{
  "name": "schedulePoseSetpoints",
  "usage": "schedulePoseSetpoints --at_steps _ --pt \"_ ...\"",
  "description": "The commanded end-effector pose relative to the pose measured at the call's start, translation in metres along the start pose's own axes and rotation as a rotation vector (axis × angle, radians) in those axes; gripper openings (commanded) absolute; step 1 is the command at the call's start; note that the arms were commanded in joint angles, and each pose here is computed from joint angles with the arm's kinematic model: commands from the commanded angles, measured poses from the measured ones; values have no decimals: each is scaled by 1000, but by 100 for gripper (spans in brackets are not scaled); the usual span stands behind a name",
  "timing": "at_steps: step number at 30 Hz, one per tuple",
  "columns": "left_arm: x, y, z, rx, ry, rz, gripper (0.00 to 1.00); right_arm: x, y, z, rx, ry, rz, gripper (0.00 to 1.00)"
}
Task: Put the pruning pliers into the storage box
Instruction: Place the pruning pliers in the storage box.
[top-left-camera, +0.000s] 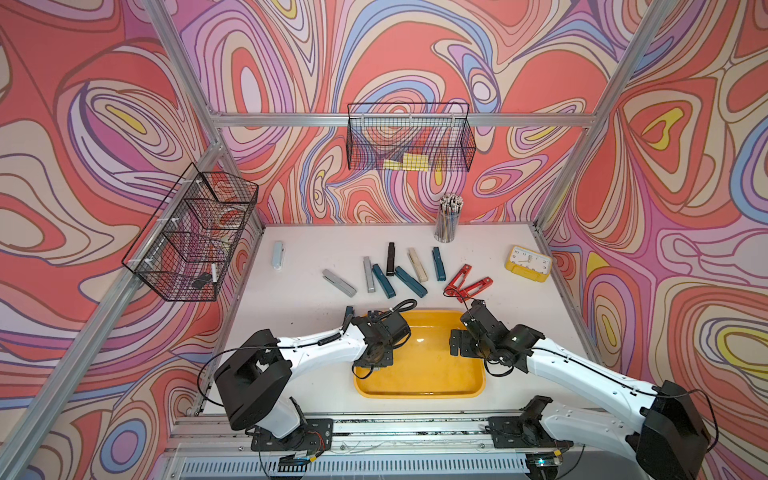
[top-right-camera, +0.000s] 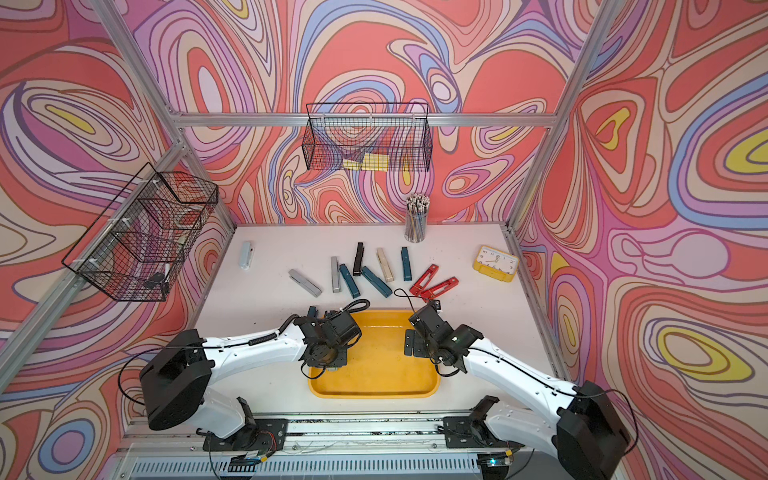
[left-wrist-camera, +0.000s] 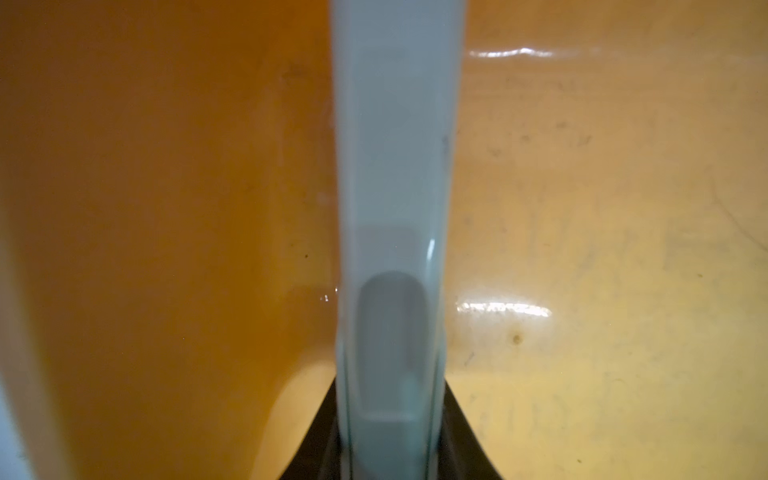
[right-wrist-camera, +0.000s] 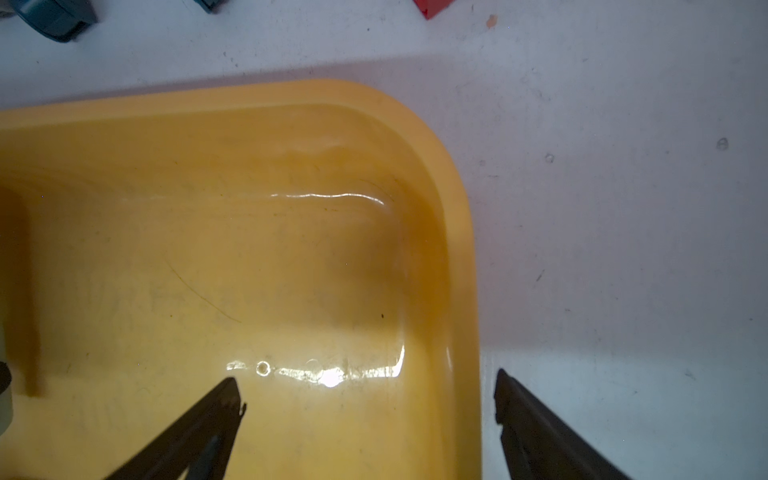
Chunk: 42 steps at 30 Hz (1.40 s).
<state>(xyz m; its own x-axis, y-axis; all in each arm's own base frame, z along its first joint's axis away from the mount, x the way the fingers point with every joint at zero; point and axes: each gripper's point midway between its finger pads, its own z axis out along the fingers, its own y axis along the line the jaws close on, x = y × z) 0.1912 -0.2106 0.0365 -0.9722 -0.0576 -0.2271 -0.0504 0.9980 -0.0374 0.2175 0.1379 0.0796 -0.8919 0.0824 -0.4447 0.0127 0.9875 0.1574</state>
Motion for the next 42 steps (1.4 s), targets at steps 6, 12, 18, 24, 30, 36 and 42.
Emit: schedulePoseSetpoints --at_steps 6,12,18,24,30,36,42 --pt "-1 5 8 -46 -18 2 0 2 -2 6 1 14 0 99" --pt "0 8 13 -65 -14 9 0 0 -1 5 -6 8 -1 99" --pt "1 5 16 -61 -1 19 4 -2 -1 3 -7 1 -4 98" --pt "1 6 15 -71 2 23 20 -1 -1 3 -11 2 -5 98" --pt "1 8 14 -82 2 20 33 -2 0 2 -15 -2 -2 98" --pt "0 8 12 -84 -1 19 40 -2 0 2 -18 -2 -3 98" --pt "-7 8 1 -80 -31 13 45 -3 1 1 -20 -4 -3 98"
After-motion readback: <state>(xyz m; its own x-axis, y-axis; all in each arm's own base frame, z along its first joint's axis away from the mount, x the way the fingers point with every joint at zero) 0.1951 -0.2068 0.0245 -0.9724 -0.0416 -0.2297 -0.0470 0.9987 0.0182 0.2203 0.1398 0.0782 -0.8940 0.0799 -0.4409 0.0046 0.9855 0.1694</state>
